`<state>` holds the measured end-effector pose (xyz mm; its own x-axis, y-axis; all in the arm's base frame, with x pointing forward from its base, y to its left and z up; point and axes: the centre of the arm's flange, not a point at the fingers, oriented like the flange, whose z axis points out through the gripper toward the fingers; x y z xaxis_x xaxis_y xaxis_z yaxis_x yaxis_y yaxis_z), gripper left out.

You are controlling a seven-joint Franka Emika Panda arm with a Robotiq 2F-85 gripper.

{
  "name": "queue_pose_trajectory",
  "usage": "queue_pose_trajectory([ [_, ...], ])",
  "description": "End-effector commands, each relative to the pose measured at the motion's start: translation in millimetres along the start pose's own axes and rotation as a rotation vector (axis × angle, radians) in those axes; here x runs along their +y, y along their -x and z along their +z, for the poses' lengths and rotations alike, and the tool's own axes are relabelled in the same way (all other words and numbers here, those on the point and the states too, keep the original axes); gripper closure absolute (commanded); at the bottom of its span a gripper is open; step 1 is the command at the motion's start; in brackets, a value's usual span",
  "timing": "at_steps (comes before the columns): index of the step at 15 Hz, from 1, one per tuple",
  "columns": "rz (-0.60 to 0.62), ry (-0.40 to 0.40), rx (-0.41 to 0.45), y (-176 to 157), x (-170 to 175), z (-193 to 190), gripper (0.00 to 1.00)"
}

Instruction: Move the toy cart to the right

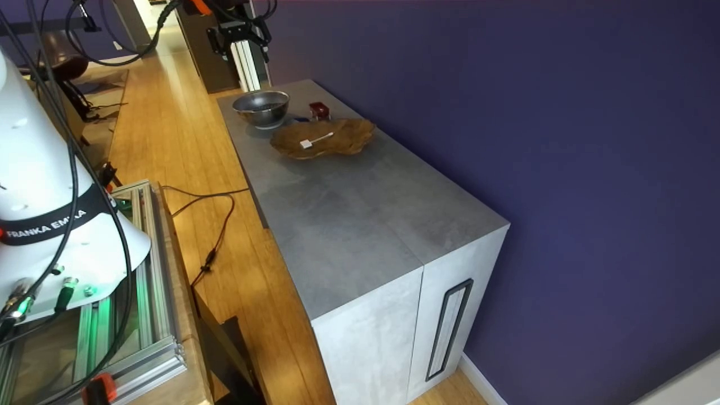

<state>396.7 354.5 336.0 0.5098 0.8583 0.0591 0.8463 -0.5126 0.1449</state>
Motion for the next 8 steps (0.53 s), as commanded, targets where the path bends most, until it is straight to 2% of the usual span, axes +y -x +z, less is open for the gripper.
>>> queue_pose_trajectory([
  [1,0.0,-0.005,-0.002,-2.8,1.2,2.9,0.0],
  [3,-0.003,-0.005,-0.001,-5.4,0.0,1.5,0.0],
  [4,0.046,0.022,-0.021,-15.7,-3.4,12.5,0.0],
  [6,0.11,0.023,-0.01,-47.3,6.8,40.8,0.0],
  [8,0.123,0.021,-0.024,-64.7,17.5,61.0,0.0],
])
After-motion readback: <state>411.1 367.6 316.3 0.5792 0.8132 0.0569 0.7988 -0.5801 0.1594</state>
